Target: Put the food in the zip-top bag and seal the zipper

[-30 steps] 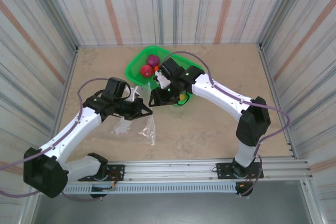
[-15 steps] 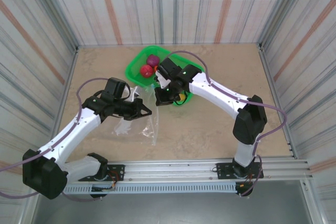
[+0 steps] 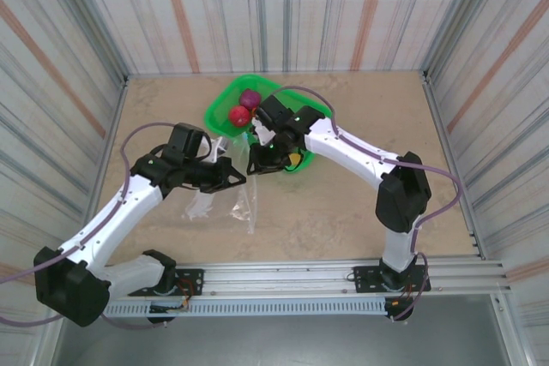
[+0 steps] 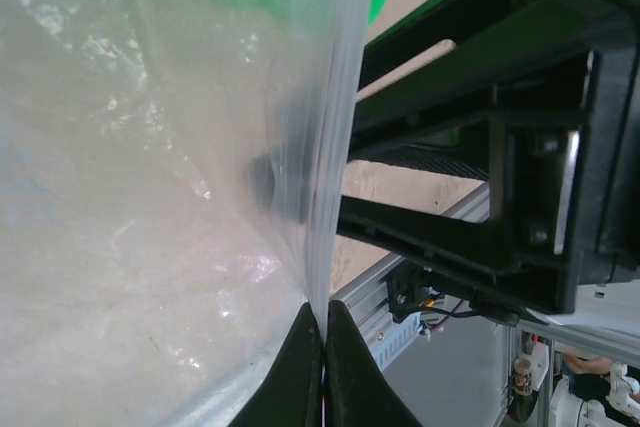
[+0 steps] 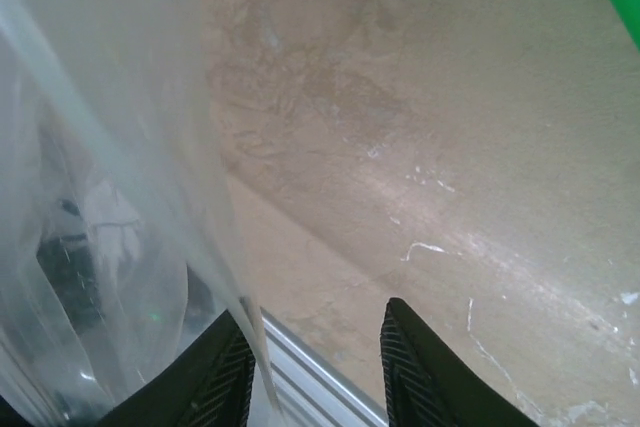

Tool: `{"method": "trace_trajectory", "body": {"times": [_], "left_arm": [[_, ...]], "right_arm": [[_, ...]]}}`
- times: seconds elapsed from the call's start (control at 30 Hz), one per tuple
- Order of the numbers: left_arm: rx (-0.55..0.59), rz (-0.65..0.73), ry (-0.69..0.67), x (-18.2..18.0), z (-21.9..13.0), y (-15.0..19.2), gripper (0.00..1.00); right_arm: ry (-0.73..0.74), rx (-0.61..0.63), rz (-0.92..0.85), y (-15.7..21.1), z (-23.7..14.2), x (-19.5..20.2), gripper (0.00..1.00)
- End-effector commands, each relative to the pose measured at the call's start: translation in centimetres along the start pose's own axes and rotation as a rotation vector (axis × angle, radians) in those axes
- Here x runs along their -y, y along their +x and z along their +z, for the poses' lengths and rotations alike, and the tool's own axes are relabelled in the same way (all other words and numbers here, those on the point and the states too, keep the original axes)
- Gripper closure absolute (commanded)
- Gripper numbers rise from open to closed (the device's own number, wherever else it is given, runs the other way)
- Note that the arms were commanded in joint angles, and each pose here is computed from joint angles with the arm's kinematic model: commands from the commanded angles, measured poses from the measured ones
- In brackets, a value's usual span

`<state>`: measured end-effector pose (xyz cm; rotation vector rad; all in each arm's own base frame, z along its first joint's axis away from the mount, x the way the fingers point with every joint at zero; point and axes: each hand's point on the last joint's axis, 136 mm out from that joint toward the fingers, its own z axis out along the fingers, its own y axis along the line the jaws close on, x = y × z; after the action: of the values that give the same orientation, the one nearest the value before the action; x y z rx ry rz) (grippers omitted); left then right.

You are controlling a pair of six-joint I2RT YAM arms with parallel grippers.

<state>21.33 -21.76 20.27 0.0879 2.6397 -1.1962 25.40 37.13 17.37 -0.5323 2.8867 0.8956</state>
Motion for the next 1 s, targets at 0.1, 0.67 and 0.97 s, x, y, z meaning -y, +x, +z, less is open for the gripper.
{"method": "trace_trajectory", "body": {"times": [0.1,0.67,0.97], "left_arm": [[0.052,-0.005,-0.089,-0.2,-1.8,-0.4,1.0],[0.168,-0.042,-0.098,-0.7,-0.5,-3.7,0.74],[0.184,0.04,-0.063,0.5,-0.7,-4.3,1.0]], "right_arm": [[-0.143,0.081,-0.034,-1.0,-1.3,-2.3,0.88],[-0.262,0.157,-0.028,-1.2,-3.6,-2.9,1.0],[-0.245,0.14,-0.021,-1.0,-3.3,-2.4,1.0]]}}
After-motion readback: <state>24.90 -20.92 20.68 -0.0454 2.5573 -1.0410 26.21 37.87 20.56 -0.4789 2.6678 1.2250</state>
